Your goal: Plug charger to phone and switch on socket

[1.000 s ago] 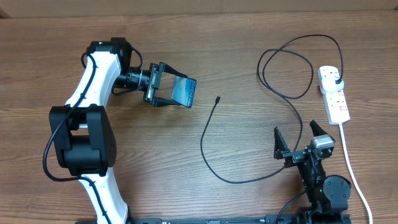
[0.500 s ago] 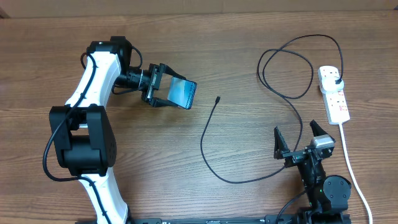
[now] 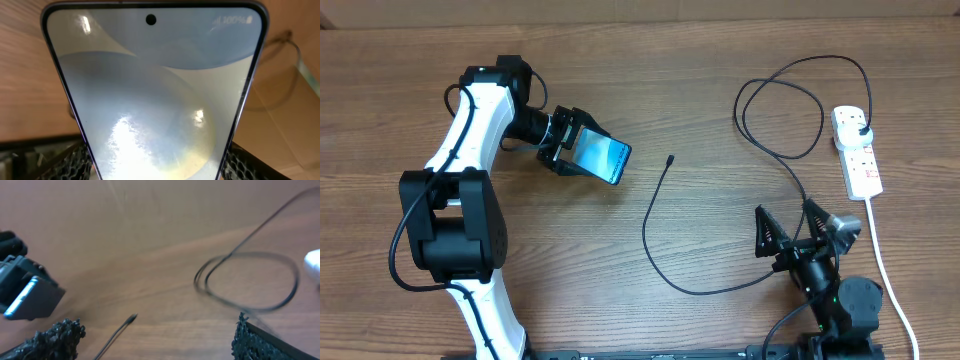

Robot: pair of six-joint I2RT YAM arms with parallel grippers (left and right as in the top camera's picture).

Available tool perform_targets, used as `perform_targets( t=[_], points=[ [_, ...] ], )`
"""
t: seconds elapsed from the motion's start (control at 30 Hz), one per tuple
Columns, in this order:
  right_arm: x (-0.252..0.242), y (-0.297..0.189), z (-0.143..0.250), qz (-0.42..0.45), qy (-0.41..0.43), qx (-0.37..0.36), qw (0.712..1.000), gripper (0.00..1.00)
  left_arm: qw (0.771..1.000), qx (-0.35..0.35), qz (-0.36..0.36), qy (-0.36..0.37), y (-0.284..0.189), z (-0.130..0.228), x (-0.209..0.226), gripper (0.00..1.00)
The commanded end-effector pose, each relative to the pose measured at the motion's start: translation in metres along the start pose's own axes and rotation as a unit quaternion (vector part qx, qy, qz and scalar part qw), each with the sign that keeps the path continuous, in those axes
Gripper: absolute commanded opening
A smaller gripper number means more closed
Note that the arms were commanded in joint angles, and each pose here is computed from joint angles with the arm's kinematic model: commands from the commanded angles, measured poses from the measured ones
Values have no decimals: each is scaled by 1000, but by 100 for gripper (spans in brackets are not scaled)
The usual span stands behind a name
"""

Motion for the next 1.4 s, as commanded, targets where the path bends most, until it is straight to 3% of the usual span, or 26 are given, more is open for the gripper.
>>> perform_targets(
  t=[0.0,0.3,0.5,0.73,0.83,0.97,1.2,1.37],
  points=[
    [13,-3,-36,-43,28,2,999,100,997,-70,-16,6,-6,-9,-2,72],
    [21,28,-101,-75,84,165,980,100,981,-180,-67,-9,9,-13,1,70],
    [38,64,-119,-199,139,239,940,100,978,-197,-66,-2,22,-4,-6,70],
    [33,117,-85,-216,266,304,889,100,978,-198,-54,-38,27,0,-9,72],
    [42,135,-64,-222,279,334,873,84,979,-188,-47,-61,28,2,-9,72],
    [61,159,-37,-202,306,368,855,79,981,-170,-40,-83,30,6,-10,72],
    [108,183,-7,-201,321,392,838,74,987,-124,-36,-94,33,15,-11,72],
    [128,185,-1,-199,309,389,845,68,990,-97,-36,-98,34,21,-11,72]
  ],
)
Point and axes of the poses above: each gripper's point midway between its finger pads, its own y axis out along the fingers, its own x axis along the line the jaws close on, z = x × y, the point moved 7 cm from there along -y, back along the fingers, and after that the axes turned 14 degrees about -y, right-handed, at the moved point
